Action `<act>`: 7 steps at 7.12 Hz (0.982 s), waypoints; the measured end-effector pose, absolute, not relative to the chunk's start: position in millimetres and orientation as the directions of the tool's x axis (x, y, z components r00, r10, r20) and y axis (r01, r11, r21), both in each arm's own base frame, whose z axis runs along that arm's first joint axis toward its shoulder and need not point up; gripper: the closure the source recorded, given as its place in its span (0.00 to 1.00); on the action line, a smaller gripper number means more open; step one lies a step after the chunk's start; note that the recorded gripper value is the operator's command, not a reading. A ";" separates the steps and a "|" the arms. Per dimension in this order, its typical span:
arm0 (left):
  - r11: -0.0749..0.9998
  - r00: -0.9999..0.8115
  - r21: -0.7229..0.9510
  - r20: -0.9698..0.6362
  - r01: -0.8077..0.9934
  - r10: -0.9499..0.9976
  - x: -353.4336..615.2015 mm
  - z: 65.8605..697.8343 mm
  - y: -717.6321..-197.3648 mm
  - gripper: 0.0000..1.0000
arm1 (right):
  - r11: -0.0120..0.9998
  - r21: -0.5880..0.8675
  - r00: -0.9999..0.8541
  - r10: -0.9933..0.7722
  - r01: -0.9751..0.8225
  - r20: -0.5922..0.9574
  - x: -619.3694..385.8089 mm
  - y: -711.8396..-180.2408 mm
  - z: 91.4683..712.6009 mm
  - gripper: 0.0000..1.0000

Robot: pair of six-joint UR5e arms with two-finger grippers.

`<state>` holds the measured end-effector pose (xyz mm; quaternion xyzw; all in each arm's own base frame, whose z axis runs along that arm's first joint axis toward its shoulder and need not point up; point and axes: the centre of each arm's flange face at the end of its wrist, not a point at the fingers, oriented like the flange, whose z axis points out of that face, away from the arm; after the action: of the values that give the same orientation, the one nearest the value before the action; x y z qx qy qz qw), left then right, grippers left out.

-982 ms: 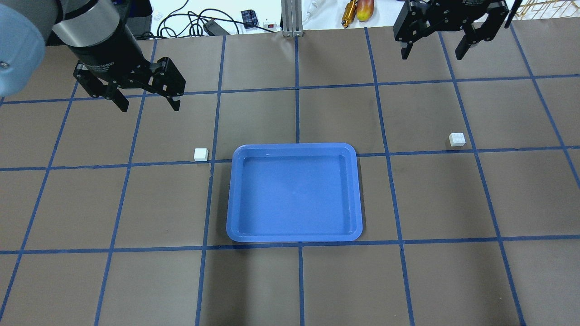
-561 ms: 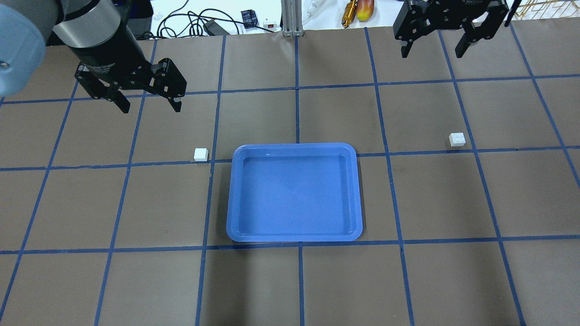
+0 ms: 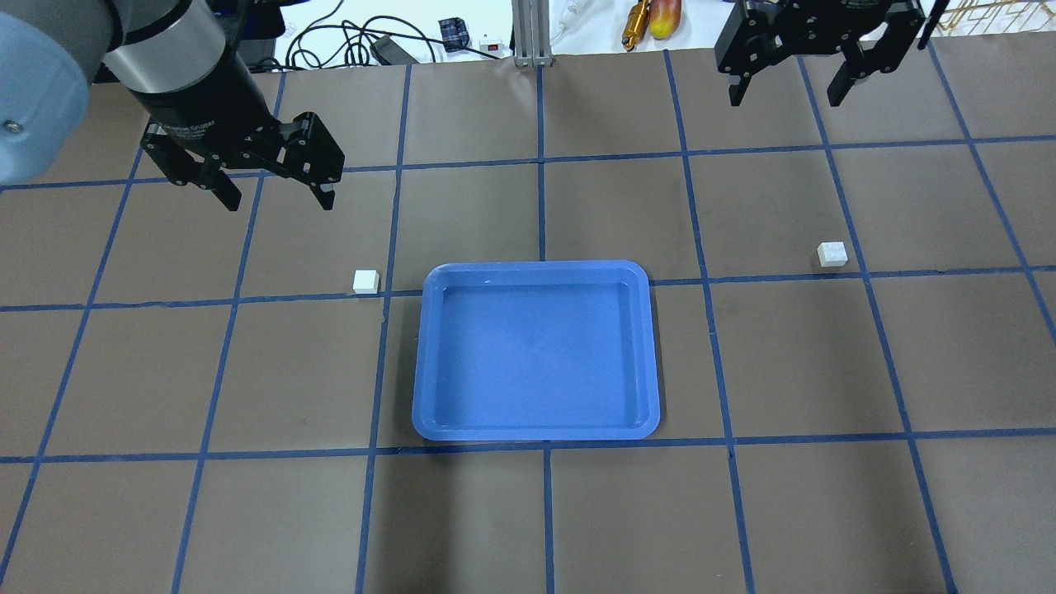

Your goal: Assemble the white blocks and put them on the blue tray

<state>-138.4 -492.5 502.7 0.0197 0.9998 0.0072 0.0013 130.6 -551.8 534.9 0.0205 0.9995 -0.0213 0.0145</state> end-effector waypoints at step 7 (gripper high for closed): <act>0.995 -0.995 -0.008 -0.009 0.096 0.096 -127.2 305.0 -591.9 0.00 | 0.998 -0.047 -0.998 0.043 0.045 -0.039 131.5 -552.1 537.0 0.00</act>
<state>-127.2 -591.9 305.0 0.0483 0.9988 -0.0043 0.0042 131.5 -552.1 537.0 0.0221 0.9993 -0.0237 0.0192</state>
